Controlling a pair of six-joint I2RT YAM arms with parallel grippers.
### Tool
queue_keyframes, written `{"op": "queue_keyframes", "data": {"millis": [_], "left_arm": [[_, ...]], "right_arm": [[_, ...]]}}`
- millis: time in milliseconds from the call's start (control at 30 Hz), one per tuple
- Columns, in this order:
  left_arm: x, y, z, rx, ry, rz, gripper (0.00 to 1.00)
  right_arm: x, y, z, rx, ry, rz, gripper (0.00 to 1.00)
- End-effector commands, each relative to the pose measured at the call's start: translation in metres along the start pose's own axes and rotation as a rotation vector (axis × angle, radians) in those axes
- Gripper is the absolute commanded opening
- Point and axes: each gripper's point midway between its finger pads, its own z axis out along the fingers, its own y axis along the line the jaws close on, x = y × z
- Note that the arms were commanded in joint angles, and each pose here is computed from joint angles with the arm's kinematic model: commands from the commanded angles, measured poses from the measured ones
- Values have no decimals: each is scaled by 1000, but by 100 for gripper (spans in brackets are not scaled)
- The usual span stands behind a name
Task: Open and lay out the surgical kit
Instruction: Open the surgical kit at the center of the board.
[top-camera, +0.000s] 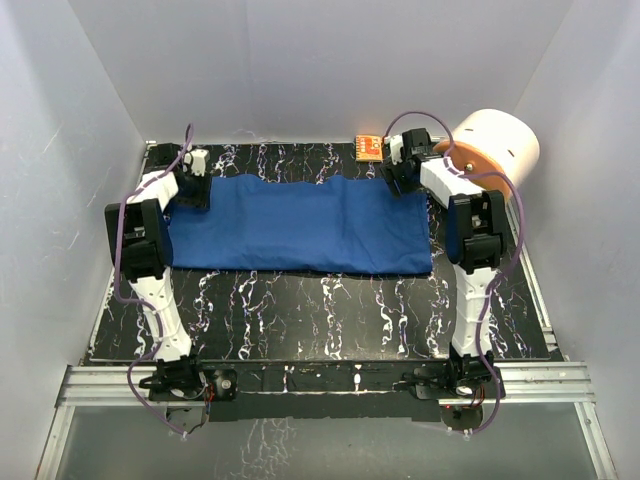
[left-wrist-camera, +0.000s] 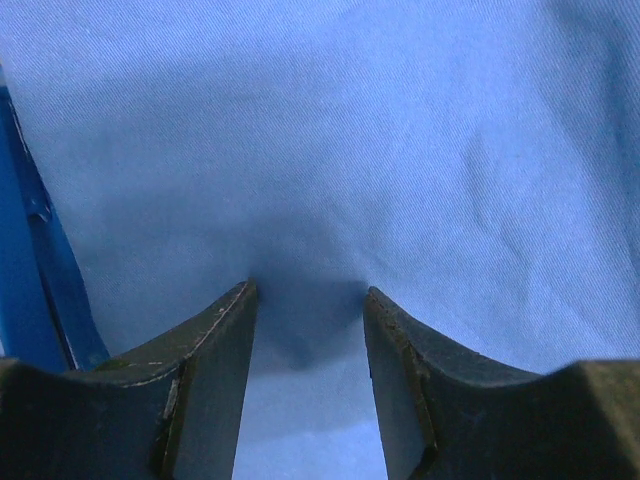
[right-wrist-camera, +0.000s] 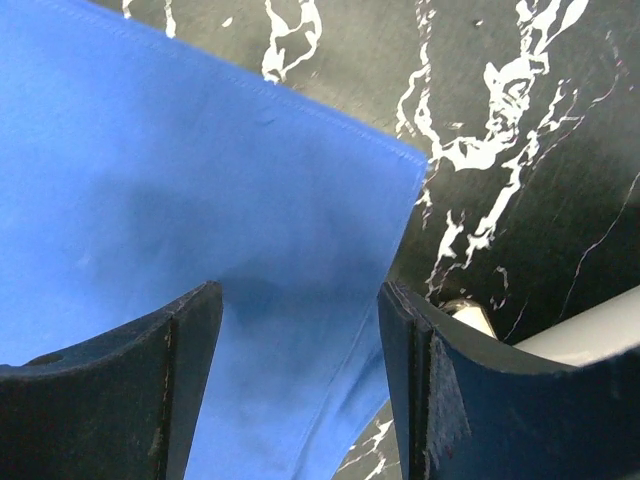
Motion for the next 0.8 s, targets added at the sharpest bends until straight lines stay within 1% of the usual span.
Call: {"op": "queue_keyframes", "data": {"millis": [0, 200, 300, 400, 533, 600, 700, 767], "left_arm": [[-5, -10, -33, 39, -16, -9, 46], [-10, -11, -38, 41, -37, -9, 47], [-12, -11, -39, 39, -44, -8, 48], [-12, -11, -39, 40, -46, -10, 48], [-12, -13, -41, 44, -52, -12, 48], [-11, -14, -41, 49, -53, -13, 48], [-10, -15, -42, 49, -57, -13, 48], [-9, -15, -43, 49, -56, -11, 48]], "right_arm": [[-13, -24, 4, 45, -16, -9, 63], [-16, -35, 18, 68, -5, 23, 66], [-16, -32, 22, 26, -7, 66, 66], [-12, -20, 25, -37, -4, 97, 66], [0, -9, 32, -95, 28, 149, 63], [6, -8, 36, -114, 39, 182, 59], [8, -6, 37, -149, 36, 213, 52], [7, -6, 38, -168, 30, 224, 45]]}}
